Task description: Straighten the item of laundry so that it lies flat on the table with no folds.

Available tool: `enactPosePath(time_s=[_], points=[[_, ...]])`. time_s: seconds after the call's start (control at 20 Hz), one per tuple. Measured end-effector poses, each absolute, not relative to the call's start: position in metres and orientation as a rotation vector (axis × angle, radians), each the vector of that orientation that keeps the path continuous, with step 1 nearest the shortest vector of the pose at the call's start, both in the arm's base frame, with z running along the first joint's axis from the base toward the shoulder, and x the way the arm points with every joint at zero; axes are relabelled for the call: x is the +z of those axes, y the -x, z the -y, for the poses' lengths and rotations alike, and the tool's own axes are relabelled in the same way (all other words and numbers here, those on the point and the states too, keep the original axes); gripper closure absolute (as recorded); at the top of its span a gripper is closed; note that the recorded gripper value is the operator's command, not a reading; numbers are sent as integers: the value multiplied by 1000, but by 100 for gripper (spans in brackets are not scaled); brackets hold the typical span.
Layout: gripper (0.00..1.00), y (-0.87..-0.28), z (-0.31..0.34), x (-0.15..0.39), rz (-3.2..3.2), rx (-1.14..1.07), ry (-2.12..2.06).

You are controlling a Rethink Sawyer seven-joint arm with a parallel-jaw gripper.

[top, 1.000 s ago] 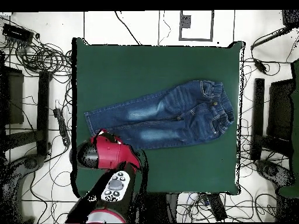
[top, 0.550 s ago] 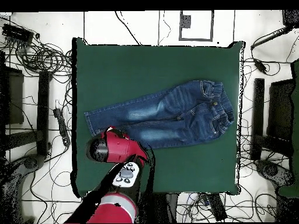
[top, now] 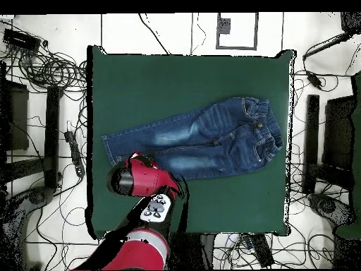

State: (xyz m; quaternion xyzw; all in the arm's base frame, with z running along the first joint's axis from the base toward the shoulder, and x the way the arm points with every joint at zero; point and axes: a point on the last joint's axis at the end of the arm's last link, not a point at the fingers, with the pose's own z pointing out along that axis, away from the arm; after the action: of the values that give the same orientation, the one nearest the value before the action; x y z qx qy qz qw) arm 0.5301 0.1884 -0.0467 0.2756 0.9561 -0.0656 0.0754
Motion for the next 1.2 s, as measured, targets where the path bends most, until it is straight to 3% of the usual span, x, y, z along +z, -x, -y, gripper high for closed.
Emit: enactPosePath(time_s=[1.2], points=[[100, -504, -205, -47, -2645, -123, -1147]])
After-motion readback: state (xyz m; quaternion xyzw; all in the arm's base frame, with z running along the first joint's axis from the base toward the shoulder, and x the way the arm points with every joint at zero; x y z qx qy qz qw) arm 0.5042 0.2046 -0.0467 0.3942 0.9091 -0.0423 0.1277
